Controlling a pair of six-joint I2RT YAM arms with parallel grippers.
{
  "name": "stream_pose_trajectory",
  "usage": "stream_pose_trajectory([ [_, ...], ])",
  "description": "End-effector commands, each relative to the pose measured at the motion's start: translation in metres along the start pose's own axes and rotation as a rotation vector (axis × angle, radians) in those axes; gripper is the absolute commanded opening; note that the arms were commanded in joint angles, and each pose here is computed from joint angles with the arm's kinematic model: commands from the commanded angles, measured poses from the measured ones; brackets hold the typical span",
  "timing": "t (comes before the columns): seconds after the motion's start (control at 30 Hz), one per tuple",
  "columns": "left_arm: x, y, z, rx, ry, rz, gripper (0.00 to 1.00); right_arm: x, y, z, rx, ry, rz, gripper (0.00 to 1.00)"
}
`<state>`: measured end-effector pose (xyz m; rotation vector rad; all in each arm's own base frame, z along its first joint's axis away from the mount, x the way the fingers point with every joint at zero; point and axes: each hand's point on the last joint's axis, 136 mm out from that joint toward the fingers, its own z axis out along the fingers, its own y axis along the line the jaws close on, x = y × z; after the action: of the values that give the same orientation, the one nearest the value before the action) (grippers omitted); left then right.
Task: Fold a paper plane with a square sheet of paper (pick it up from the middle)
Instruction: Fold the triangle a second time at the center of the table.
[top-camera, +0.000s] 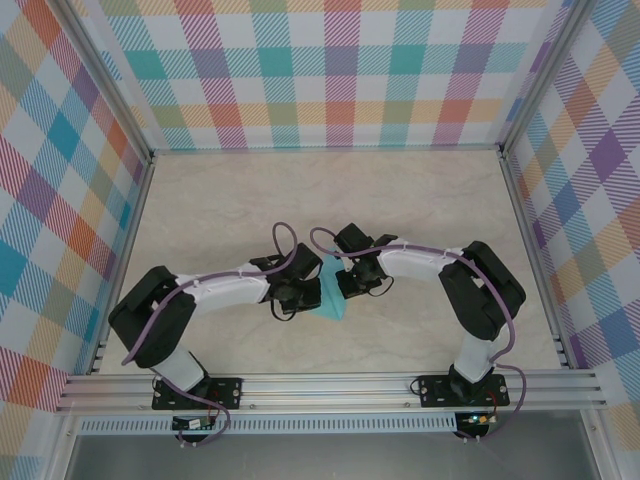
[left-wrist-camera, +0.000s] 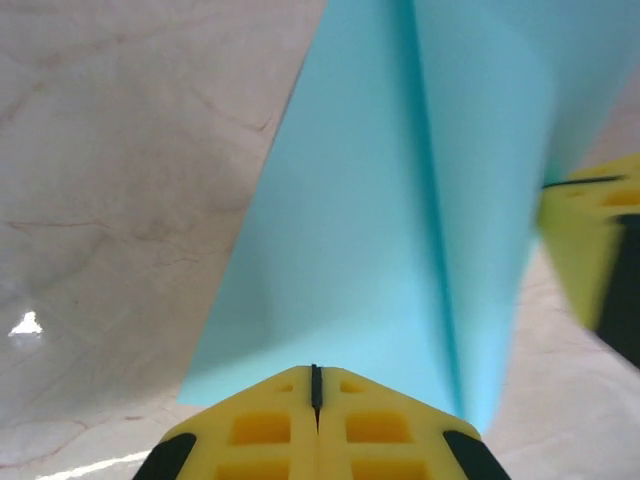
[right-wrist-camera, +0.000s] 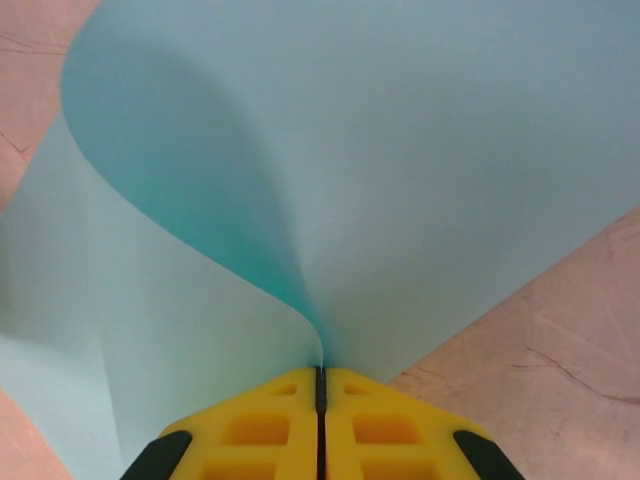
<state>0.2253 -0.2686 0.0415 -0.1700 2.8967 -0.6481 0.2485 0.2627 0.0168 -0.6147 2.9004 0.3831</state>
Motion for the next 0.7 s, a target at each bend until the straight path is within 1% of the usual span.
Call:
stream_pose_trajectory([
  [0.0, -0.023, -0.024, -0.023, 0.188, -0.089, -0.058, 0.00, 0.010, -0.004, 0.008, 0.015, 0.033, 0.002, 0.08],
  [0.07, -0.032, -0.031, -0.029, 0.299, -0.108, -0.106, 0.00, 0.011, -0.004, 0.009, 0.018, 0.035, 0.001, 0.08],
  [0.13, -0.037, -0.037, -0.031, 0.375, -0.105, -0.139, 0.00, 0.010, -0.004, 0.009, 0.019, 0.034, 0.001, 0.08],
  [0.33, -0.045, -0.053, -0.029, 0.454, -0.094, -0.139, 0.00, 0.010, -0.004, 0.010, 0.018, 0.034, 0.000, 0.08],
  [0.43, -0.046, -0.057, -0.024, 0.462, -0.077, -0.134, 0.00, 0.009, -0.004, 0.009, 0.017, 0.035, 0.001, 0.08],
  [0.67, -0.043, -0.051, -0.012, 0.438, -0.056, -0.147, 0.00, 0.001, 0.003, -0.003, -0.008, -0.001, -0.005, 0.08],
])
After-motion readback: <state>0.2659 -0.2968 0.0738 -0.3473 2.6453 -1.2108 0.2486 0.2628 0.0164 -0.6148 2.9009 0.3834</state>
